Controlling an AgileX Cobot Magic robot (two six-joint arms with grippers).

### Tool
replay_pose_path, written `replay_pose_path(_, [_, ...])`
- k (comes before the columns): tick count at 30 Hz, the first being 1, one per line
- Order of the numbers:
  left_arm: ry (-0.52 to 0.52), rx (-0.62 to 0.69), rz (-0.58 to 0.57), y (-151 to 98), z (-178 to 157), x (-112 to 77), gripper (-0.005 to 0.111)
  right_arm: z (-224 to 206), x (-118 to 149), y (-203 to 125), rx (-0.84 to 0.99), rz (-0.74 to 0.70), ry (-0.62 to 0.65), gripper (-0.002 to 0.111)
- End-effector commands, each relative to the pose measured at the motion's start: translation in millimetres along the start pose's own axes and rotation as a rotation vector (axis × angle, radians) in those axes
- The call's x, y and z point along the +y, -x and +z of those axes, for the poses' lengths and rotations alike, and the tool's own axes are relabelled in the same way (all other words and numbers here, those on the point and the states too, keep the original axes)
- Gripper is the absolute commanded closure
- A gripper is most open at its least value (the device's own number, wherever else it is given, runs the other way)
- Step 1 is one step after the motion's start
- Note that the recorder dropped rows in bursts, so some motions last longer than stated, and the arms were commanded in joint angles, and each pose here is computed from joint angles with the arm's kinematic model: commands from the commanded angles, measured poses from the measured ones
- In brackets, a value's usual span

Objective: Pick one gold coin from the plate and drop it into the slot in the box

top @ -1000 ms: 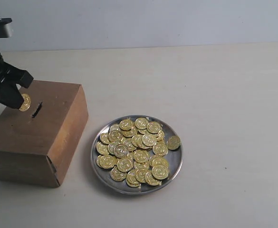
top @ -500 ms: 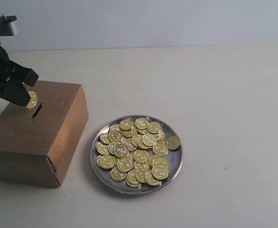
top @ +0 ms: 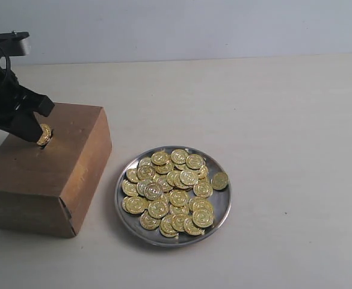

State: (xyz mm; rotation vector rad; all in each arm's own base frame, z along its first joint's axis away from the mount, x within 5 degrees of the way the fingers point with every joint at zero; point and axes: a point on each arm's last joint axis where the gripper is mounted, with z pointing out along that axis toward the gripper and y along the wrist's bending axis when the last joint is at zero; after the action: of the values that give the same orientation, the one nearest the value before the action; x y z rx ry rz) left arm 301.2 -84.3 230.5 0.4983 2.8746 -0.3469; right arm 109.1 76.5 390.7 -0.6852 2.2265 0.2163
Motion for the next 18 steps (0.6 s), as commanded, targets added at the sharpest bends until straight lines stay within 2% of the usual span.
replay_pose_path(1, [-0.002,-0.018,0.004,3,-1,-1.6,0.107,-1,0,0,-0.015,-0.001,0.006,0.108])
replay_pose_path(4, [-0.001,-0.018,0.005,3,-1,-1.4,0.105,-1,0,0,-0.015,-0.001,0.006,0.108])
replay_pose_path(6, [0.001,-0.018,0.006,3,-1,-1.3,0.099,-1,0,0,-0.015,-0.001,0.006,0.108])
replay_pose_path(11, [0.003,-0.017,0.008,2,-1,-1.1,0.065,-1,0,0,-0.015,-0.001,0.006,0.108])
replay_pose_path(13, [0.001,-0.006,0.013,1,-1,-1.3,0.055,-1,0,0,-0.015,-0.001,0.006,0.108])
replay_pose_path(15, [0.003,-0.017,0.033,1,-5,-2.1,0.054,-1,1,1,-0.032,-0.012,0.008,0.108])
replay_pose_path(16, [0.004,-0.029,0.035,1,-9,-3.1,0.058,-4,0,3,-0.067,-0.024,0.011,0.108])
replay_pose_path(18, [0.002,-0.091,0.036,1,-23,-7.1,0.077,-13,0,6,-0.160,-0.025,0.019,0.108])
